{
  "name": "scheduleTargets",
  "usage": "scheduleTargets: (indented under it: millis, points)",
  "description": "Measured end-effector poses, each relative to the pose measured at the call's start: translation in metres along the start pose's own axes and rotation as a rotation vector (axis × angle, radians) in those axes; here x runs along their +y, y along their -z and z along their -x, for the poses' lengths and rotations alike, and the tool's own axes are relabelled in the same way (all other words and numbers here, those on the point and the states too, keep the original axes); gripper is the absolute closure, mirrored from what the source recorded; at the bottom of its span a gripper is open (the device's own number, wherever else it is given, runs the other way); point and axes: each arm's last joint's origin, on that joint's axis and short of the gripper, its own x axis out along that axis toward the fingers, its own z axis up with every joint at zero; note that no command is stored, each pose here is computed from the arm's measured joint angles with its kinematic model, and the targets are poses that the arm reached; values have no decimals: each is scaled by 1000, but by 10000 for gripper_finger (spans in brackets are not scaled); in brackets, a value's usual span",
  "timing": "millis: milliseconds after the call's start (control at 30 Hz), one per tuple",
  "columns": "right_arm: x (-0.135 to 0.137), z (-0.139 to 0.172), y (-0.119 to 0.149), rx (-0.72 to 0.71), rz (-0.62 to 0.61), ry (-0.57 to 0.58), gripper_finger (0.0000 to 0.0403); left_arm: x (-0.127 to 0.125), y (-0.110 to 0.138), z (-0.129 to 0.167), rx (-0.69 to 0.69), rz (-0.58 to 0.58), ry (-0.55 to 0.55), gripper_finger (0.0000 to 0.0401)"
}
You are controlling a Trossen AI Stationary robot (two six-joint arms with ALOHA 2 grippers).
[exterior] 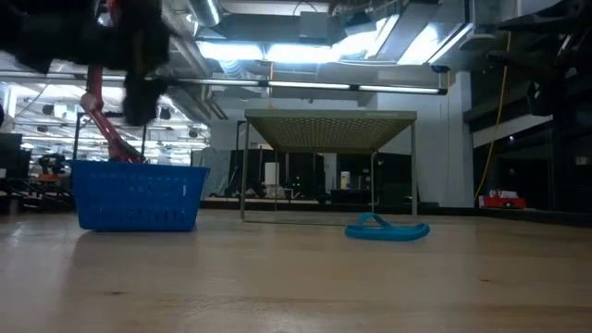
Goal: Pick & Place Office Desk Supplies
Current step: Put the blue rubber band into the blue basket
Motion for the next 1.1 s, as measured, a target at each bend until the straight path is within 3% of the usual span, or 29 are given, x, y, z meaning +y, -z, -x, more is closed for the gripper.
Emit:
scheduleTargets:
  millis: [167, 400, 600, 700, 933, 1100]
  points:
    - [0, 0, 0, 5, 0, -15, 225, -52, -29, -17, -56, -133, 91, 200]
    - [0, 0, 1, 13, 13, -12, 225, -102, -44, -86, 229, -400, -78, 218]
    - [0, 0, 2, 14, 15, -12, 225, -90, -29, -157, 556, -538, -235, 213]
    - [0, 0, 2, 16, 15, -18, 225, -83, -18, -189, 671, -635, -256, 212]
    - [1, 0, 2, 33, 18, -62, 224, -80, 13, -251, 814, -837, -210, 214]
    - [2, 0, 3, 42, 18, -86, 224, -81, 18, -277, 825, -900, -181, 217]
